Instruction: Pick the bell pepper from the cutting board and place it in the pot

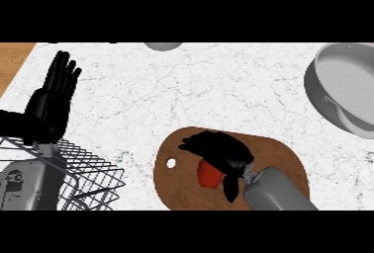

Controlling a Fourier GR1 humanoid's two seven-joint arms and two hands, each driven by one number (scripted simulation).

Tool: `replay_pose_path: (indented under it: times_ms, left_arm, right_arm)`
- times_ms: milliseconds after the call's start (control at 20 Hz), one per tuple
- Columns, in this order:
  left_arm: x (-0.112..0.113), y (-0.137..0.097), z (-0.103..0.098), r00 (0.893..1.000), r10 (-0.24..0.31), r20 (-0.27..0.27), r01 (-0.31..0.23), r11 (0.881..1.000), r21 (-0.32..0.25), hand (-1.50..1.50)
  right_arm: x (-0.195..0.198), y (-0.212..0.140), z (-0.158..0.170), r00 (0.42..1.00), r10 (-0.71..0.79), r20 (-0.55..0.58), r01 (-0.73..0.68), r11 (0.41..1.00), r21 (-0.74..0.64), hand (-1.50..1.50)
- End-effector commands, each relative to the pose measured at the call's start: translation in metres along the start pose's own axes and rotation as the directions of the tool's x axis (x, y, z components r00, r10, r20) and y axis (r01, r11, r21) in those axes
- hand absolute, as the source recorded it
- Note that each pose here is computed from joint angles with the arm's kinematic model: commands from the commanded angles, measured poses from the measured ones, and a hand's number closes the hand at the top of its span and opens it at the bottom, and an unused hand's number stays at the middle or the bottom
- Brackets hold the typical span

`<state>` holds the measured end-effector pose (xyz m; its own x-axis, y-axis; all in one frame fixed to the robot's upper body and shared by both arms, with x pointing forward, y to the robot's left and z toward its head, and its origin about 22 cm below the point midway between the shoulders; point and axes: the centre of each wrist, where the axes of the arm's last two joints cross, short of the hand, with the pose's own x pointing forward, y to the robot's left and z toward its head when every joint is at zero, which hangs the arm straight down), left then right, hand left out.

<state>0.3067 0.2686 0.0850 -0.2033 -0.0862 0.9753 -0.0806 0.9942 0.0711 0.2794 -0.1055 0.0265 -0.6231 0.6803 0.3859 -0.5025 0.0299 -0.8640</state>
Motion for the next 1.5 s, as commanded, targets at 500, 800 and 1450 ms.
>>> replay_pose_path:
  times_ms: [500,800,1450]
  left_arm:
    - [-0.011,-0.001,-0.004,0.999,0.035,-0.026,-0.034,0.999,0.023,0.0]
    - [0.006,0.005,-0.008,0.999,0.022,-0.026,-0.021,0.999,0.035,0.0]
    - [0.002,-0.013,-0.001,0.999,0.051,-0.014,-0.051,0.999,0.0,0.0]
  right_arm:
    - [0.03,0.034,-0.015,0.984,0.087,0.154,-0.082,0.996,-0.043,1.5]
    - [0.035,0.011,0.016,0.978,0.196,0.072,-0.176,0.958,-0.227,1.5]
    - [0.017,-0.095,-0.017,0.758,-0.204,-0.62,-0.308,0.726,-0.614,1.5]
